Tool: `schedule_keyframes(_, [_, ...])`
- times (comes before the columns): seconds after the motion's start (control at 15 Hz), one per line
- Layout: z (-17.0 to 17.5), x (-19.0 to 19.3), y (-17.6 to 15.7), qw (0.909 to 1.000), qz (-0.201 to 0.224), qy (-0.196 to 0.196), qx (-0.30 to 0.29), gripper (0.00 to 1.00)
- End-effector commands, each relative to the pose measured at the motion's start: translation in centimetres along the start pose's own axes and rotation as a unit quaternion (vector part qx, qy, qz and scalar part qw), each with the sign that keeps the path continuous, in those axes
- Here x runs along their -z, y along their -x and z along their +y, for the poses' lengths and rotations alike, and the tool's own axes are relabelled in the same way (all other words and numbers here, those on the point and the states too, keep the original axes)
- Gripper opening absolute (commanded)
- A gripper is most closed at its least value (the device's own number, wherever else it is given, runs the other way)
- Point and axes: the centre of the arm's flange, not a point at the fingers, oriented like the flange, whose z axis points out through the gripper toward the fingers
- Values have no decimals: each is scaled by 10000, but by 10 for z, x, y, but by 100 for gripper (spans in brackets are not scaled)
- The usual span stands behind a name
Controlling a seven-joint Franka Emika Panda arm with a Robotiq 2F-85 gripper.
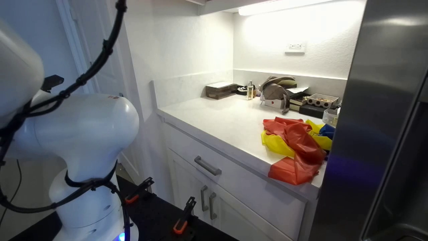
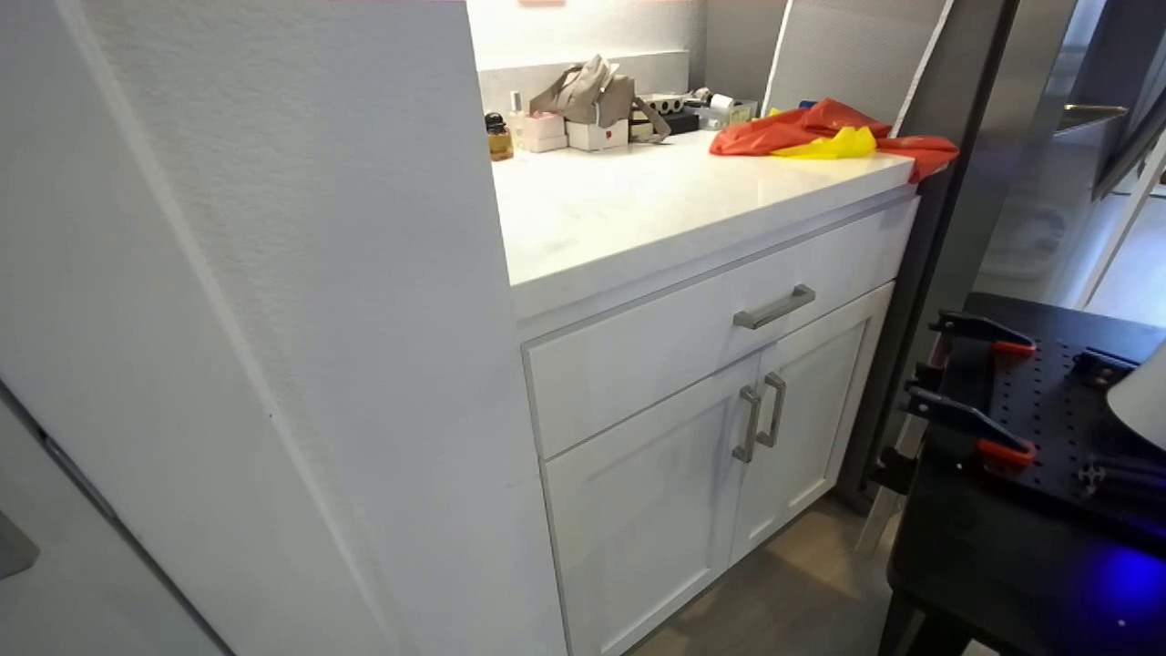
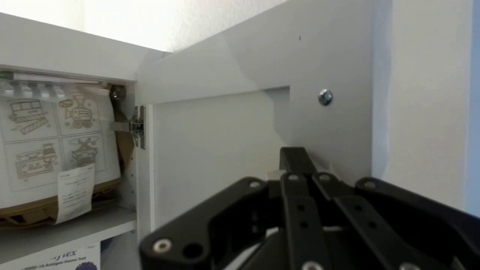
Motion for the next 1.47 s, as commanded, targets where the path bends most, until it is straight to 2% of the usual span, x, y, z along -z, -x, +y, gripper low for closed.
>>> schedule_keyframes(0.0, [-14,-21,-2,9995,-53,-293,45,0])
schedule_keyframes(0.2, [-29,-39,2,9993,-147,-315,104,0])
schedule_keyframes(0.4, [-38,-48,2,9993,-307,-162,138,0])
schedule_keyframes(0.53, [-42,-54,4,9982,-568,96,145,0])
schedule_keyframes(0.73, [-49,-59,3,9892,-1170,860,217,0])
schedule_keyframes(0.93, [-52,-58,0,9718,-1688,1625,269,0])
schedule_keyframes(1.2, [-48,-49,-9,9352,-2470,2526,230,1])
schedule_keyframes(1.27, [-45,-45,-12,9238,-2681,2726,185,26])
schedule_keyframes(1.33, [-41,-38,-14,9117,-2900,2908,119,27])
schedule_keyframes(1.4, [-36,-32,-15,8988,-3136,3064,40,34])
